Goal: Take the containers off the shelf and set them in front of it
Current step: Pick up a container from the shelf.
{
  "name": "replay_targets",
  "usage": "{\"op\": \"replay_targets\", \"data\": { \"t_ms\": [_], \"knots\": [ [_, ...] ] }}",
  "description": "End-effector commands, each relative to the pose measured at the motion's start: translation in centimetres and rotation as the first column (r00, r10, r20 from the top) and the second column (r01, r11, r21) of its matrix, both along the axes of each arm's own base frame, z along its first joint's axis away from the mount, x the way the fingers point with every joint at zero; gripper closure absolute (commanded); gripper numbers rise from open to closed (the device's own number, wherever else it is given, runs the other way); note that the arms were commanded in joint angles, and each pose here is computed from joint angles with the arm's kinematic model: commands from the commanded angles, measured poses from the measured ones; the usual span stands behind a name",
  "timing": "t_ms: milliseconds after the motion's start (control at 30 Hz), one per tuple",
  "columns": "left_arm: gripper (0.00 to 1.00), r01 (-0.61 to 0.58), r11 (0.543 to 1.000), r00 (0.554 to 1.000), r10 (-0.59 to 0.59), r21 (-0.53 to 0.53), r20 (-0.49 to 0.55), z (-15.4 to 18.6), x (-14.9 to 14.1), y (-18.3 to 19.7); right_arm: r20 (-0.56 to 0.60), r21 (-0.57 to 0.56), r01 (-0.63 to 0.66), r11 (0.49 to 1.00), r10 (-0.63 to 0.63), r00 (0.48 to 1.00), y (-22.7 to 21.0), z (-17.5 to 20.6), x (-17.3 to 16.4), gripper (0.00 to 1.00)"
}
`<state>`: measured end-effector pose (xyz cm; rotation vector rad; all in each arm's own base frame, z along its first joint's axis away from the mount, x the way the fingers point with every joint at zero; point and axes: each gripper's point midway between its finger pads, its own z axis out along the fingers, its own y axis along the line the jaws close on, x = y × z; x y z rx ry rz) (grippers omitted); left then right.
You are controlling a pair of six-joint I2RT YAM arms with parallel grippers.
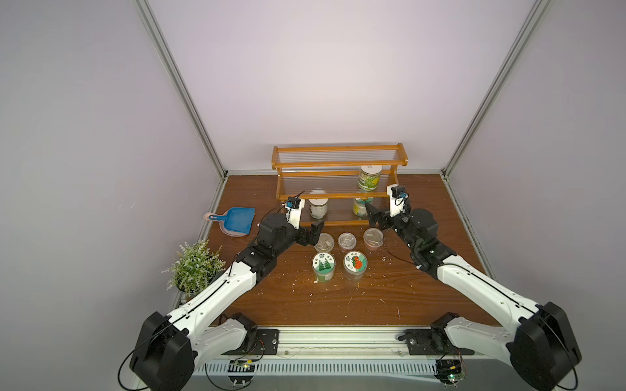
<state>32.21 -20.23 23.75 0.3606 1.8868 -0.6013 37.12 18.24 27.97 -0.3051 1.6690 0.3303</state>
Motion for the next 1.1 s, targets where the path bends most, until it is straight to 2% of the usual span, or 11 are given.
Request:
{"op": "replay_targets", "data": {
  "t_ms": [0,267,467,1067],
  "knots": [
    [0.01,0.008,0.999,0.999,-0.006,-0.035,0.036,1.7,0.5,-0.2,0.086,0.032,-0.023,0.999,0.020,0.996,0.4,2.7,2.5,0.01],
    [0.01,0.001,1.000,0.999,0.000,-0.029,0.036,1.8,0.4,0.0,0.064,0.029,0.013,1.000,-0.015,0.998,0.2,1.2,8.7,0.01],
    [0.01,0.001,1.000,0.999,0.000,-0.028,0.032,1.7,0.4,0.0,0.081,0.015,0.016,1.000,-0.017,0.997,0.8,0.8,11.9,0.01],
    [0.01,0.000,1.000,1.000,0.000,-0.017,0.013,1.1,0.2,0.1,0.134,0.030,0.088,0.996,-0.092,0.987,0.7,0.2,15.7,0.01]
  ]
}}
